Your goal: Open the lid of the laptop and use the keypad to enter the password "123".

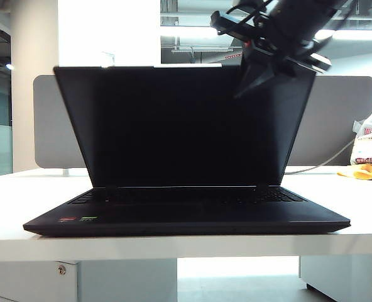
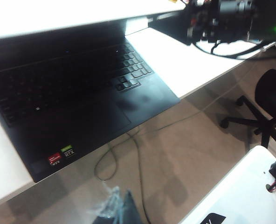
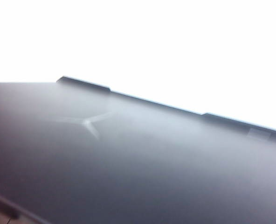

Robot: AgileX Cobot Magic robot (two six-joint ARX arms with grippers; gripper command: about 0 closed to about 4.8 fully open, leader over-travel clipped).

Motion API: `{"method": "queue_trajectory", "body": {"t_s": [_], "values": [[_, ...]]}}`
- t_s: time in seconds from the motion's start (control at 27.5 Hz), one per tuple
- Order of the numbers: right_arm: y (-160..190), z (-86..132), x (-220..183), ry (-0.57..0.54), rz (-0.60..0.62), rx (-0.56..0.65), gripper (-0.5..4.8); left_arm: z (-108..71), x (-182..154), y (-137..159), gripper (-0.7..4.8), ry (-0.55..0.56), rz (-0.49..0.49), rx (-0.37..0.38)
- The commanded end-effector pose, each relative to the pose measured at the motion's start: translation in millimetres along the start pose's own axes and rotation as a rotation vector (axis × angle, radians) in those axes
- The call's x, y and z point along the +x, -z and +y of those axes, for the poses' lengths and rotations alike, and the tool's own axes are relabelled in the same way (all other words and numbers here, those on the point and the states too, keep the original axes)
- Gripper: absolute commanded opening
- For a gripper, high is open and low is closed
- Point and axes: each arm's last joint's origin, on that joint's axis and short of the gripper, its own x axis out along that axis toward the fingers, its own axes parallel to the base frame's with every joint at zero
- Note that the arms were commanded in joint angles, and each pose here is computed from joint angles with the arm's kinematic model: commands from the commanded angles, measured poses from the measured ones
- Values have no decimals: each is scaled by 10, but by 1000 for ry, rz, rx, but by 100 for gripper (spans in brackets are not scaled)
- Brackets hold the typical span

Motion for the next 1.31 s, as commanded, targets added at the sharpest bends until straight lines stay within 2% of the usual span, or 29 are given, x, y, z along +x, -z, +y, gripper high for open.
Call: {"method": "queue_trajectory", "body": {"t_s": [0.04, 0.29, 0.69, 0.91, 1.31], "values": [[-242, 11, 88, 10, -77, -32, -5, -5, -8, -22, -4, -9, -13, 8], [-532, -88, 360, 13, -70, -33, -5, 0, -5, -25, -4, -18, -13, 5], [-982, -286, 565, 40, -142, -18, -5, 62, 59, -62, -4, -54, 9, -8], [-1079, -376, 721, 45, -133, -8, -5, 70, 59, -62, -4, -80, 9, -8], [-1144, -386, 868, 34, -115, -7, -5, 91, 79, -66, -4, -95, 23, -17]]}}
